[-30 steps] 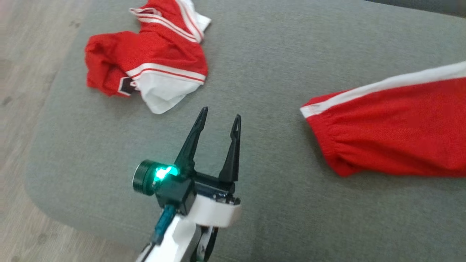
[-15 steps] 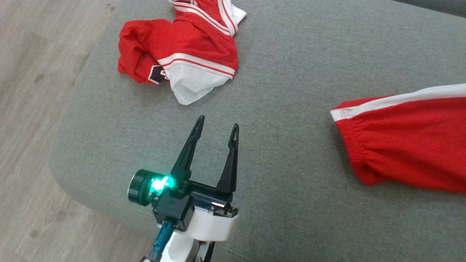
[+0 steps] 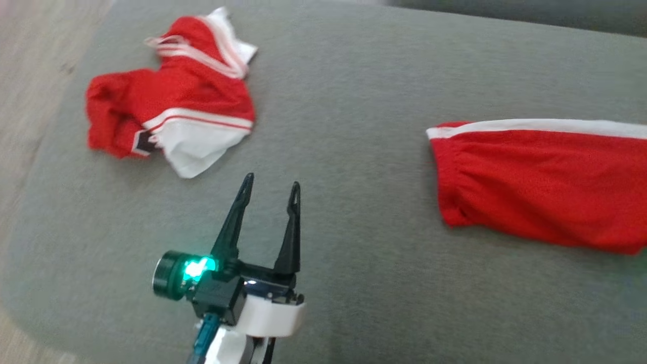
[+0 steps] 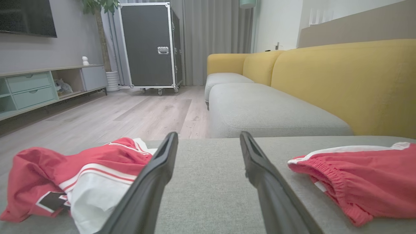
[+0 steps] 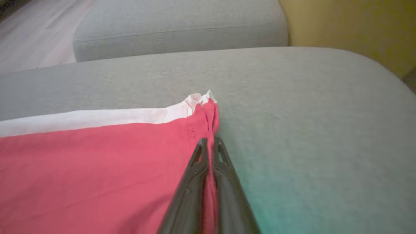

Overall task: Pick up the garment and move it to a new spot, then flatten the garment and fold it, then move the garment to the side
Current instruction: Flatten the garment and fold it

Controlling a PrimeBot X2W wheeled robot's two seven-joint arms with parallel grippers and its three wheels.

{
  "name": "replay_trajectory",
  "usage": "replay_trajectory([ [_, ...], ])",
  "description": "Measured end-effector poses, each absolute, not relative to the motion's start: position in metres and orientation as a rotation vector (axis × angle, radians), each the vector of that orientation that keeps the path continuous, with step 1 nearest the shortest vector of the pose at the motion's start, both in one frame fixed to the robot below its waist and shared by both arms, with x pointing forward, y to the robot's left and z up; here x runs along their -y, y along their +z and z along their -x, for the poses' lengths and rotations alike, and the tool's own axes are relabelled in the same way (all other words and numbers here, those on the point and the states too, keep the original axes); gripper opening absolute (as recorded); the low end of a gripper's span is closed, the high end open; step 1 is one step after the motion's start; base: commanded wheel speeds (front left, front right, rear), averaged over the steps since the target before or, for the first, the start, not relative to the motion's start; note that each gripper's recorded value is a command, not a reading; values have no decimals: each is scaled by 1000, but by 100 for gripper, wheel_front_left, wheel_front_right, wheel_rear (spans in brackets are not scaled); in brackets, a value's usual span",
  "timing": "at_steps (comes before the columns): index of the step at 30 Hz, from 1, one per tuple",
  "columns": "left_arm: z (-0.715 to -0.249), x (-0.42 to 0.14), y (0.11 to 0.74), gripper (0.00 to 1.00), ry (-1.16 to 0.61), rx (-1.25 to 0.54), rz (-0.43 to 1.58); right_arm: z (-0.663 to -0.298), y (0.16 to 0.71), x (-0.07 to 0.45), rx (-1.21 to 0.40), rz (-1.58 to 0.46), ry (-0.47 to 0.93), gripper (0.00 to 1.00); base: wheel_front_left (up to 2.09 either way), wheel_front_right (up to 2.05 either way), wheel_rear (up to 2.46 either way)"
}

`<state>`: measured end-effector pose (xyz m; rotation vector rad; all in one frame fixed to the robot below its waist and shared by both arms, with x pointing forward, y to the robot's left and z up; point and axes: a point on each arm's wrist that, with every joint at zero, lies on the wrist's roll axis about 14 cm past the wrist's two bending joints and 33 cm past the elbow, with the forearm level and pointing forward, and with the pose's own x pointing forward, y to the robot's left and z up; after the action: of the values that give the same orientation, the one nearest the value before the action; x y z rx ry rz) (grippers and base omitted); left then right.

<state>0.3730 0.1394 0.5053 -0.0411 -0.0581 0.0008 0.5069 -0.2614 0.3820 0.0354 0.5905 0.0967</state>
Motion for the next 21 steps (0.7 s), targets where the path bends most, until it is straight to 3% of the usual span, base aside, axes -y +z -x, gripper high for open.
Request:
replay_trajectory([
  [5,-376,-122,503,100,-62,55,57,-470,394,320,-587,16,-16,0,0,0,0],
  [10,-379,-109,503,100,-117,58,65,-460,419,342,-512,45,-58,0,0,0,0],
  [14,-376,-103,505,100,-138,63,65,-476,453,317,-376,14,-2,0,0,0,0],
  [19,-361,-99,501,100,-152,49,68,-493,515,243,-183,-53,174,0,0,0,0],
  [21,-359,-99,502,100,-153,50,68,-492,520,230,-170,-68,202,0,0,0,0],
])
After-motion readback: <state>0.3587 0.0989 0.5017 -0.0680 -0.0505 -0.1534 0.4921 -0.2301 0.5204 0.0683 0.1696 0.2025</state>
